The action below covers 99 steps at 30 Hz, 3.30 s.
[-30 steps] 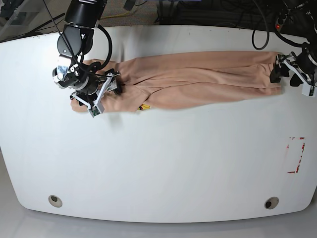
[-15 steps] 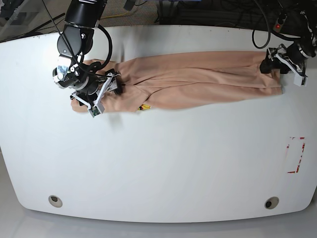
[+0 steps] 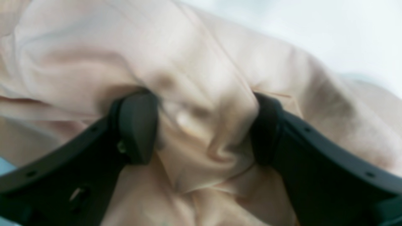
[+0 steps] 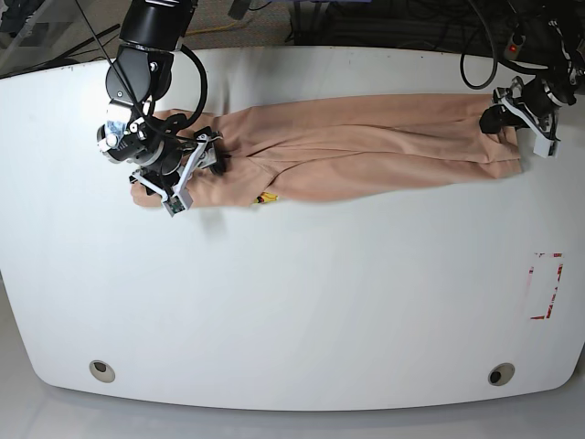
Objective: Fold the T-shirt properly
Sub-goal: 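Release the left gripper and move it to the shirt's other end, then grasp the shirt end with the left gripper and fold it toward the right gripper, then grasp the strip ends with both grippers and fold them toward the middle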
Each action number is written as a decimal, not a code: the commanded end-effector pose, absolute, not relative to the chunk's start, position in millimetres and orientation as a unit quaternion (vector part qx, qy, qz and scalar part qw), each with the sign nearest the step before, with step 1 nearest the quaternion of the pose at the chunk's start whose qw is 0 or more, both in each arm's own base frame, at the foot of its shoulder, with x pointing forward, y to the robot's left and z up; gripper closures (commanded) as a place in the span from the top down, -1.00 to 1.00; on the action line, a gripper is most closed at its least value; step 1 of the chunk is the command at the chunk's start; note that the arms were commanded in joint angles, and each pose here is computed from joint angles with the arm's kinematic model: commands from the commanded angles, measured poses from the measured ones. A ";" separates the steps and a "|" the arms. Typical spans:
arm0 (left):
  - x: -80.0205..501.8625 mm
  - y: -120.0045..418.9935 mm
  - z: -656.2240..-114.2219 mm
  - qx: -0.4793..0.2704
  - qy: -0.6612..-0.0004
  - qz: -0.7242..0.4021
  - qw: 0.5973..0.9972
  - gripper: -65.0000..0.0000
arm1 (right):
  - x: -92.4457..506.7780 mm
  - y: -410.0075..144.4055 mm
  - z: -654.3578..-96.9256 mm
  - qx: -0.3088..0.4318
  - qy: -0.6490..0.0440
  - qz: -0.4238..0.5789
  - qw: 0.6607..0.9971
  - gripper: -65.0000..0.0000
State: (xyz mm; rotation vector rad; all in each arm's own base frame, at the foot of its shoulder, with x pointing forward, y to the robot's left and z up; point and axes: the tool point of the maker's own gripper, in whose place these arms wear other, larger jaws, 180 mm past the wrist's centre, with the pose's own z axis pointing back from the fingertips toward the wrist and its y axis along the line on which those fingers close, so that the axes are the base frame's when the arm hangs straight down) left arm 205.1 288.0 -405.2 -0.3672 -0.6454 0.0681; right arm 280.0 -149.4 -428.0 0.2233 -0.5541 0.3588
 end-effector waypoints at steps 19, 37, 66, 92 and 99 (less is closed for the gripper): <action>246.3 162.7 -304.6 -0.181 -0.403 -0.232 0.866 -0.61 | 262.5 -155.4 -442.2 0.097 -0.225 0.177 0.953 0.35; 251.0 45.8 -340.0 -0.194 -0.340 -0.344 0.854 -0.35 | 263.0 -146.0 -442.6 0.106 -0.227 0.174 0.952 0.35; 269.8 83.8 -303.2 -0.194 -0.395 -0.311 0.842 0.37 | 295.7 -231.5 -342.6 0.083 -0.340 0.047 0.936 0.37; 278.9 28.8 -303.9 -0.186 -0.390 -0.394 0.811 0.21 | 277.5 -283.6 -342.7 0.127 -0.366 -0.048 0.921 0.37; 282.9 83.0 -311.5 -0.149 -0.390 -0.327 0.847 0.21 | 263.6 -307.8 -381.7 0.205 -0.327 -0.117 0.915 0.38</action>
